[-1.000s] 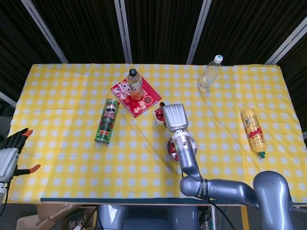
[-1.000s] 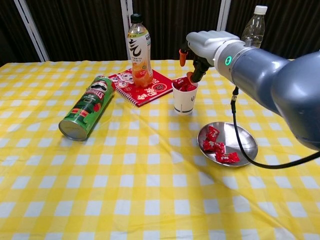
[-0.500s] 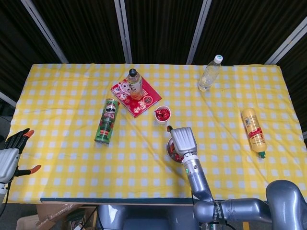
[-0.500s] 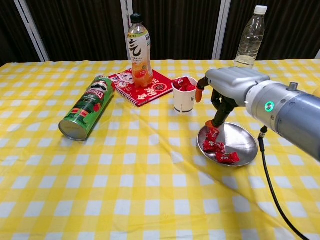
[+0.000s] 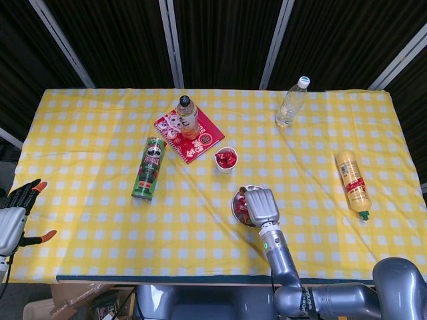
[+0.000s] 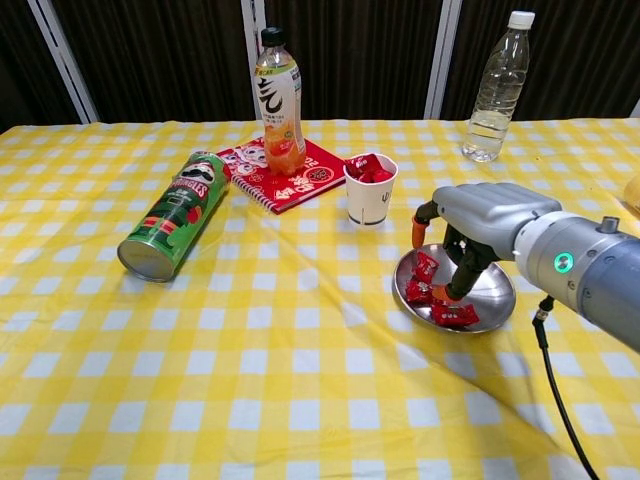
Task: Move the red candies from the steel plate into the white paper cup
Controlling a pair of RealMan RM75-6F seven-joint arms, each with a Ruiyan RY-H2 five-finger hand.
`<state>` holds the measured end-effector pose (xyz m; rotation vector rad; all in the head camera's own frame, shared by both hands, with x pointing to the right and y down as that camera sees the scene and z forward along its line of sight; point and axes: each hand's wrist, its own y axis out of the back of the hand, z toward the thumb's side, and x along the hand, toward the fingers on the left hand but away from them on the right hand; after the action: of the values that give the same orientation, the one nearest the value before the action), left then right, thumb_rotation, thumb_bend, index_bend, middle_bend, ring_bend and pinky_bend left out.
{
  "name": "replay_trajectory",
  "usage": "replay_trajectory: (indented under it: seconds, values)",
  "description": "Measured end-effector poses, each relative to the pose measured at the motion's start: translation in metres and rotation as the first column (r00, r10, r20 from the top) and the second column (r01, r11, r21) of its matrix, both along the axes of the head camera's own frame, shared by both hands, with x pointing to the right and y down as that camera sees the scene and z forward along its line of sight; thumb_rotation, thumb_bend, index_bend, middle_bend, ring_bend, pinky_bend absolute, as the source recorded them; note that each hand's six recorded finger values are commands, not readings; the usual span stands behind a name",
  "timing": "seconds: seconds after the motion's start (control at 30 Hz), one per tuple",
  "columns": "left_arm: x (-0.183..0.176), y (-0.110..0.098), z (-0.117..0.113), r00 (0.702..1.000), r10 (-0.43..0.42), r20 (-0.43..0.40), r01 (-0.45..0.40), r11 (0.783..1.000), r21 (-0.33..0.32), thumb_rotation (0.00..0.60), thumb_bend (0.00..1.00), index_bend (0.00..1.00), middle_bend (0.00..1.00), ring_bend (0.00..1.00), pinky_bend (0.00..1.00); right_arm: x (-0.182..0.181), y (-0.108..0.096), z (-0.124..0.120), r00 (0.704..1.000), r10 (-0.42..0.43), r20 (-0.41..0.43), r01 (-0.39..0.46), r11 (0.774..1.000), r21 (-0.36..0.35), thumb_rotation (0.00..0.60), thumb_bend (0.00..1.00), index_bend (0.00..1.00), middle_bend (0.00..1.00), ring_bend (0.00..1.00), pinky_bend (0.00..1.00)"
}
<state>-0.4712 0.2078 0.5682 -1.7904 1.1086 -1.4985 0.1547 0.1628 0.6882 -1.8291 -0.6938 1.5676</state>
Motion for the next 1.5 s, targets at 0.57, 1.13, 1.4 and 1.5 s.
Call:
replay_trajectory:
  seconds: [0.57, 1.13, 1.4, 1.5]
  values:
    - [0.002, -0.001, -0.002, 1.0, -0.001, -0.008, 0.001, 1.0, 0.006, 0.6, 0.03, 0.0, 0.0, 0.0, 0.0, 0.013, 0.01, 0.004, 0.998, 0.021, -0.051, -0.024, 0.998, -0.057, 0.6, 0.3, 0.36, 0.82, 0.9, 0.92]
    - [0.001, 0.0, -0.001, 1.0, -0.008, -0.009, 0.008, 1.0, 0.001, 0.6, 0.03, 0.0, 0.0, 0.0, 0.0, 0.019, 0.015, 0.012, 0.997, 0.025, -0.074, -0.032, 0.996, -0.089, 0.6, 0.3, 0.36, 0.82, 0.9, 0.92]
    - [0.001, 0.0, -0.001, 1.0, -0.011, -0.01, 0.011, 1.0, 0.002, 0.6, 0.03, 0.0, 0.0, 0.0, 0.0, 0.02, 0.014, 0.019, 0.996, 0.029, -0.082, -0.037, 0.994, -0.101, 0.6, 0.3, 0.4, 0.82, 0.9, 0.92]
    - [0.001, 0.0, -0.001, 1.0, -0.014, -0.009, 0.014, 1.0, 0.0, 0.6, 0.03, 0.0, 0.0, 0.0, 0.0, 0.021, 0.013, 0.021, 0.996, 0.032, -0.083, -0.041, 0.994, -0.106, 0.6, 0.32, 0.45, 0.82, 0.9, 0.92]
